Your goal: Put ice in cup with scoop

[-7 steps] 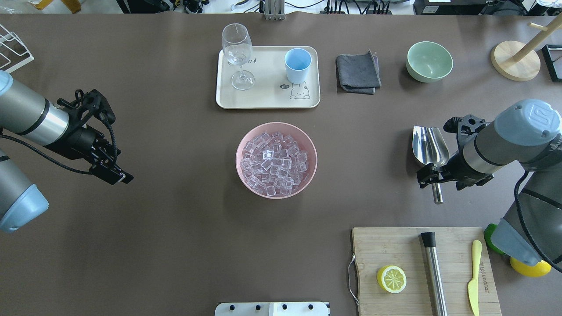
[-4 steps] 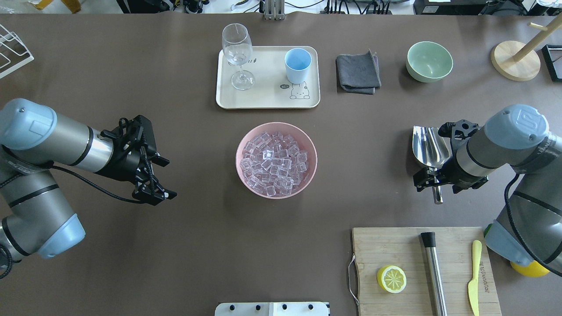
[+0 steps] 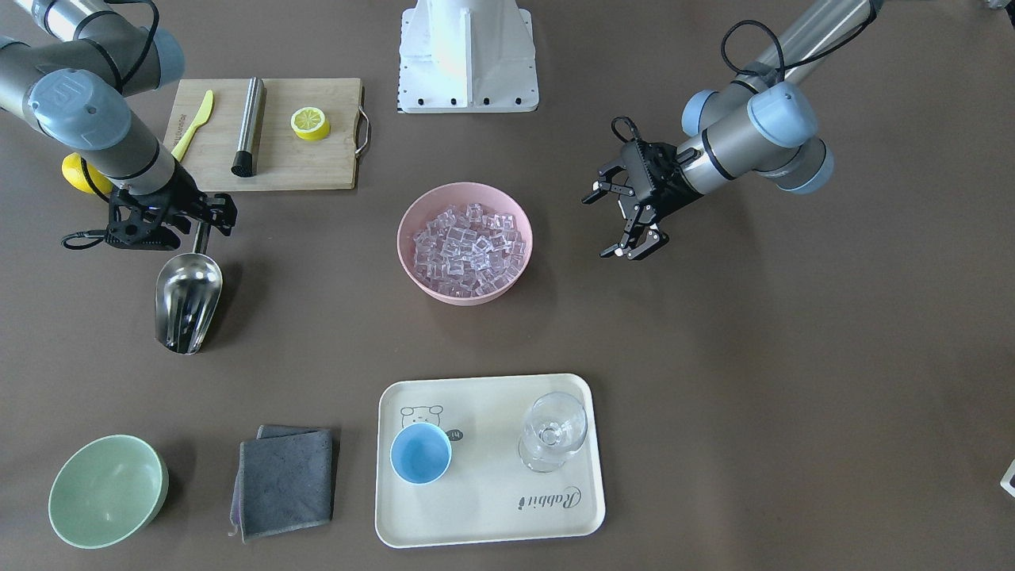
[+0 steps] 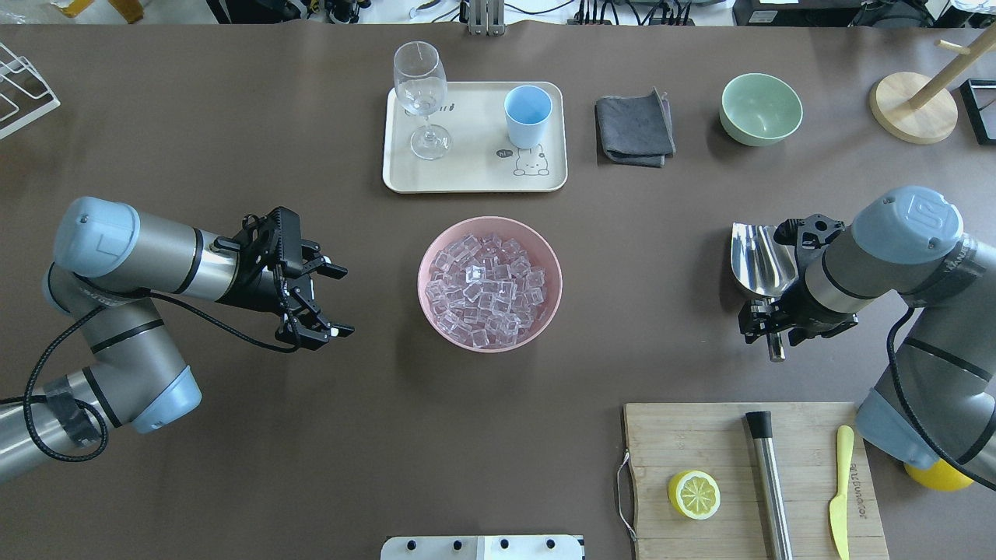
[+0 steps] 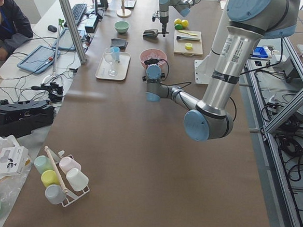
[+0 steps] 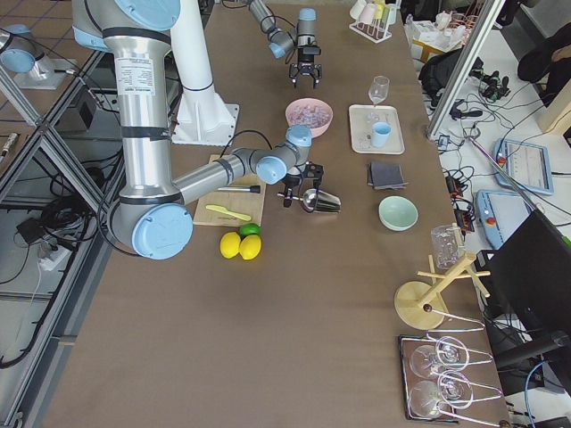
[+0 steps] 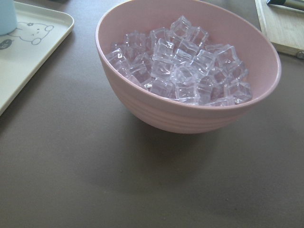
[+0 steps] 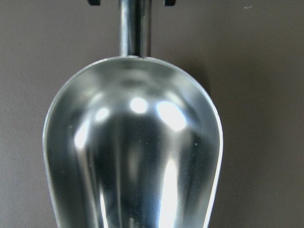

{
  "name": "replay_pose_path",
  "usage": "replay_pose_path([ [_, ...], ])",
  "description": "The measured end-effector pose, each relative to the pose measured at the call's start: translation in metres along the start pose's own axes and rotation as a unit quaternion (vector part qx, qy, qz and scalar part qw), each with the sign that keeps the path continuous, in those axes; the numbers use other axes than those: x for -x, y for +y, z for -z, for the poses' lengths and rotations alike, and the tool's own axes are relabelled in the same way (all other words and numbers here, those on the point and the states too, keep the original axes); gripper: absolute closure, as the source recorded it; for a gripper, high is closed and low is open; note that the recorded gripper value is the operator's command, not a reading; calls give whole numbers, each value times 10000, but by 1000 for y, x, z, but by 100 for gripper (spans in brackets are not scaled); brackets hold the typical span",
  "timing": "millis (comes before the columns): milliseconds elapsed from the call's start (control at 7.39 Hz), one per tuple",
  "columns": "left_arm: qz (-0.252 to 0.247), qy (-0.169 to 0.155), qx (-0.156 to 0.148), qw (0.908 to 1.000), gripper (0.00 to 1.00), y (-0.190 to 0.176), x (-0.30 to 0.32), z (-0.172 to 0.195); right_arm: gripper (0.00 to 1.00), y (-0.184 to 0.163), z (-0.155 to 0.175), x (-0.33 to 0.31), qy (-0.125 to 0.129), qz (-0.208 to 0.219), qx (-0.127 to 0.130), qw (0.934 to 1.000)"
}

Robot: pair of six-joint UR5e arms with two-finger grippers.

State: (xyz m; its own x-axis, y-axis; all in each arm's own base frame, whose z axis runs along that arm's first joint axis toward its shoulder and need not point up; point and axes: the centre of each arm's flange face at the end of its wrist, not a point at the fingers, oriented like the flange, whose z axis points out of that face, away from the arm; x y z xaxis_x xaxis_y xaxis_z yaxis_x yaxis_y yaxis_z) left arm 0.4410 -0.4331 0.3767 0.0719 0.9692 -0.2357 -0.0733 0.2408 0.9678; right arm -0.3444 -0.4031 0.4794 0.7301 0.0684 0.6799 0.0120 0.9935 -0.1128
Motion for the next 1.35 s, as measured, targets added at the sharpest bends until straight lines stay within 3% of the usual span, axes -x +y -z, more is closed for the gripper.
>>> replay_pose_path([
  [541,-538,64,-628,9966,1,-5,32,-43,100,4,9,4,-69,64,-12,10000],
  [948,-1555,59,-844,9842,1,-7,29,-58,100,19,69,20,-71,175,-144,9997],
  [1218,-1720,18,-1004,9800,1,-5,22,-65,100,23,108,22,5,923,-347,9951],
  [1354,-1695,-29,-1106,9793,1,-4,22,-65,100,23,121,22,121,1553,-463,9867],
])
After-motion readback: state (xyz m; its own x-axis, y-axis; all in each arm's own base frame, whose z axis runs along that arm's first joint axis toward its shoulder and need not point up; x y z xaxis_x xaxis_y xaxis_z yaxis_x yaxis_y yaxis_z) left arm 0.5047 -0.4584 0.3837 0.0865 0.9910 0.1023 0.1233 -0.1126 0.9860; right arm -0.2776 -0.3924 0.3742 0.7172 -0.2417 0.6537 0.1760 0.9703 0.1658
